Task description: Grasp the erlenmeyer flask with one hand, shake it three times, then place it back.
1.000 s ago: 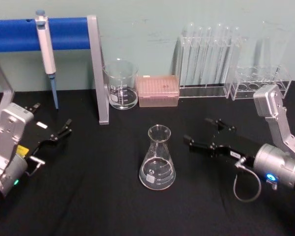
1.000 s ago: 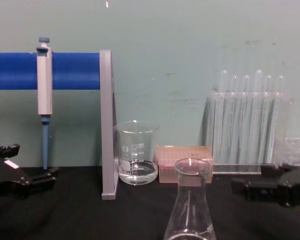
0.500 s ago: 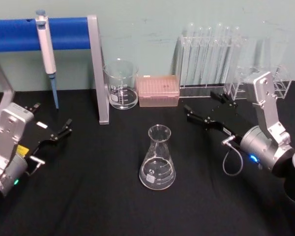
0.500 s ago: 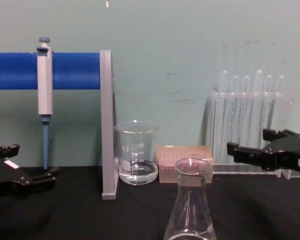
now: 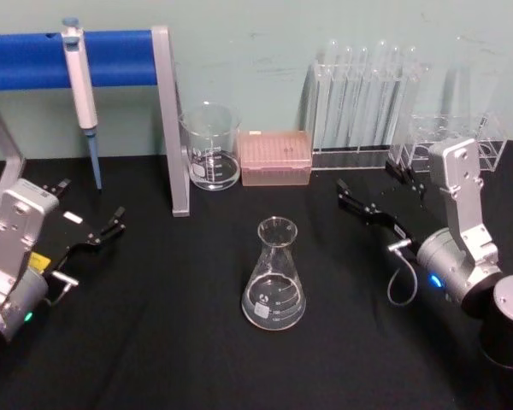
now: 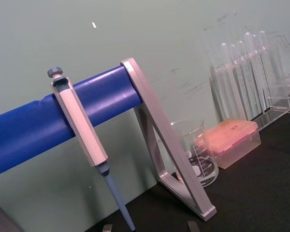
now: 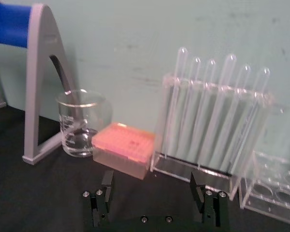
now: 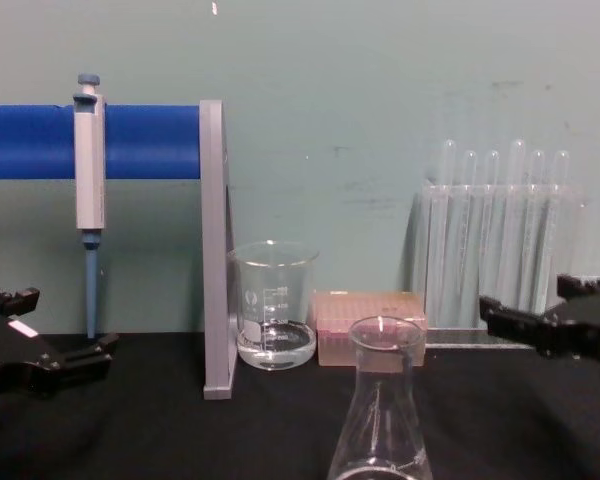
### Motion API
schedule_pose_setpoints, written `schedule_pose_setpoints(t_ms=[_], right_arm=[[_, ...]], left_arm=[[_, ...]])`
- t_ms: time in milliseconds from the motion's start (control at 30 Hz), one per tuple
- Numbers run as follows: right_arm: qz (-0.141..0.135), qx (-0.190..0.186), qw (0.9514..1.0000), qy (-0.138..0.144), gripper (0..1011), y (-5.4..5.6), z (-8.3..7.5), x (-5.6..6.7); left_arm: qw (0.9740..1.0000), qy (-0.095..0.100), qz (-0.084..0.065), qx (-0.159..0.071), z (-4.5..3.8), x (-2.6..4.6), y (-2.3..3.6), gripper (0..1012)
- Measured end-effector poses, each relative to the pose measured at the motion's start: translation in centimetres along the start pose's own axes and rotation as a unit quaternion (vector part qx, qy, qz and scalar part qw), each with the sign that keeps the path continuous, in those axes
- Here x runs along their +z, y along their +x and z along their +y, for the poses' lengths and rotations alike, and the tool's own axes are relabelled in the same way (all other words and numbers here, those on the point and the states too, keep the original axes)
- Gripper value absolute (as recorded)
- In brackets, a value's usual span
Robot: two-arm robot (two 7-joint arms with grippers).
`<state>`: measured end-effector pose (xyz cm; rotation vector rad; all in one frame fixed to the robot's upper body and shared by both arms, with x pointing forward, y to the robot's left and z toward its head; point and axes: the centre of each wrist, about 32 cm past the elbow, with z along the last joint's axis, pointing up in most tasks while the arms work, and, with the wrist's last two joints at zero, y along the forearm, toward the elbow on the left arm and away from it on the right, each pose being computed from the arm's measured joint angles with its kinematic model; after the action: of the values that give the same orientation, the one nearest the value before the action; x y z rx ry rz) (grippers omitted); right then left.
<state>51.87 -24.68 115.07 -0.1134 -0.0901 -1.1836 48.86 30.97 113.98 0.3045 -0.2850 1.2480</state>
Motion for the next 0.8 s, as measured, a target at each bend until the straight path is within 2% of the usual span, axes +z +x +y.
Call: schedule_pose_setpoints(t_ms=[367,800], right_arm=[[0.014,-0.008,0.9994,-0.03,1000,-0.2,-0.2,-2.0],[0.021,-0.011,0.999,-0.038,1000,-0.1,-0.3,-2.2]], left_arm=[[1.0,0.0,0.0,0.0,0.0,0.0,0.0,1001],[1.0,0.0,0.0,0.0,0.0,0.0,0.0,1001]])
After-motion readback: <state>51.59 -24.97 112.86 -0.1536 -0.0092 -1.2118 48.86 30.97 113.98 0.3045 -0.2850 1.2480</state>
